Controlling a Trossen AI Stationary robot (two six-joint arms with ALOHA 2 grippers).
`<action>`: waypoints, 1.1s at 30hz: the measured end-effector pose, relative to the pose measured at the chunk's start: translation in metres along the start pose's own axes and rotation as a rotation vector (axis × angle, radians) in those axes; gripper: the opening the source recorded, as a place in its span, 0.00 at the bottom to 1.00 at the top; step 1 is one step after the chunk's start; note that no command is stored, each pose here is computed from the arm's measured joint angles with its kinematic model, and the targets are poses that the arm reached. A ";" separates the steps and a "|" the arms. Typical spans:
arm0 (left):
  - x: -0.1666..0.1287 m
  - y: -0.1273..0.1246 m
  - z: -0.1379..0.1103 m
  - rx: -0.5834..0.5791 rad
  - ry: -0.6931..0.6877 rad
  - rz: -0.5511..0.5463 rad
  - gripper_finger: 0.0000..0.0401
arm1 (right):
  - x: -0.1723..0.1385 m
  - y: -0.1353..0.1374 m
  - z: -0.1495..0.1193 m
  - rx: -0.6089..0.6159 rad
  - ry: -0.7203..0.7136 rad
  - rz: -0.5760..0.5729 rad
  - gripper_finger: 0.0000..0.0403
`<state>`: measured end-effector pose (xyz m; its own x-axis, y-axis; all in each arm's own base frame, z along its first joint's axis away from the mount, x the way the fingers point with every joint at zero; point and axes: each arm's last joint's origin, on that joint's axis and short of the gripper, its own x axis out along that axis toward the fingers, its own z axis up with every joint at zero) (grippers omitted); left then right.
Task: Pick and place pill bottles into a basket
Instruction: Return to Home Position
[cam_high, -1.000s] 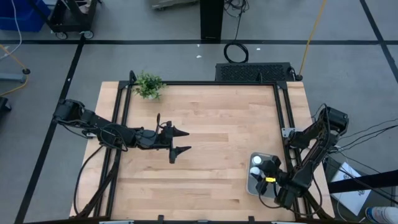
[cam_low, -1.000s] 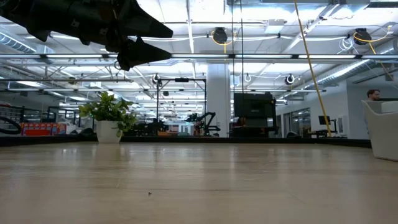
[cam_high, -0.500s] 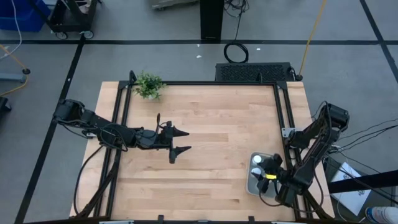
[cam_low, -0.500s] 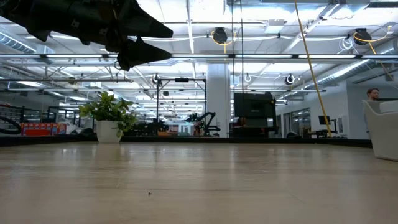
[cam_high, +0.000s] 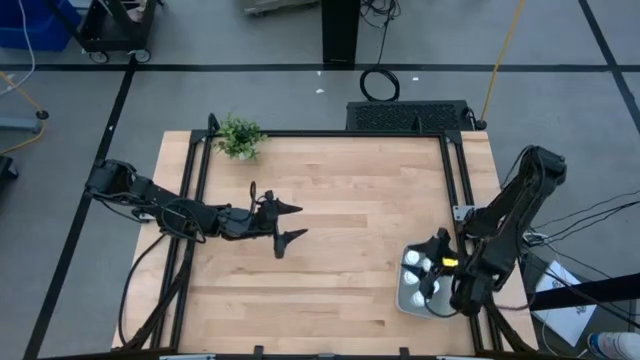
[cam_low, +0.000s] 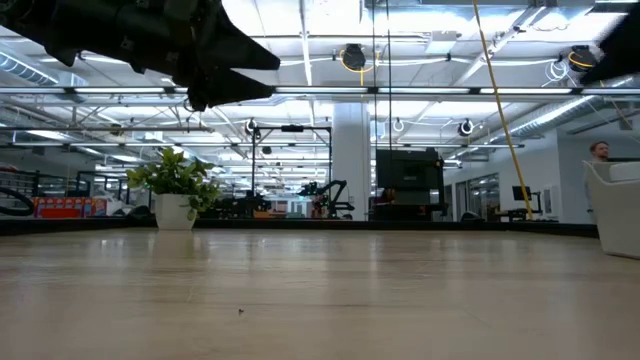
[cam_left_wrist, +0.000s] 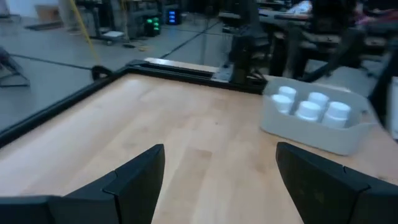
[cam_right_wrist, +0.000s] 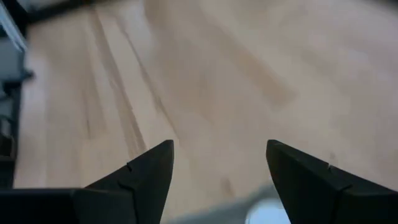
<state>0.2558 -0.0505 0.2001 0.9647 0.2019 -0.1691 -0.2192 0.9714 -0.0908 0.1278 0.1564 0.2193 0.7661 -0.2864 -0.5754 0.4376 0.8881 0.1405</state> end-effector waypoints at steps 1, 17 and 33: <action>0.000 -0.001 0.000 -0.004 0.002 -0.018 0.77 | -0.002 -0.002 0.006 -0.014 -0.042 0.008 0.62; -0.002 -0.010 -0.005 0.194 0.062 -0.414 0.77 | 0.009 -0.038 0.033 -0.250 -0.202 0.128 0.62; 0.020 0.029 -0.001 0.214 -0.016 -0.686 0.77 | 0.061 -0.095 0.039 -0.246 -0.370 0.733 0.62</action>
<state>0.2688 -0.0183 0.1930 0.8772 -0.4625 -0.1287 0.4689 0.8829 0.0230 0.1516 0.0409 0.2022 0.9386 0.3298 -0.1014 -0.3102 0.9352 0.1710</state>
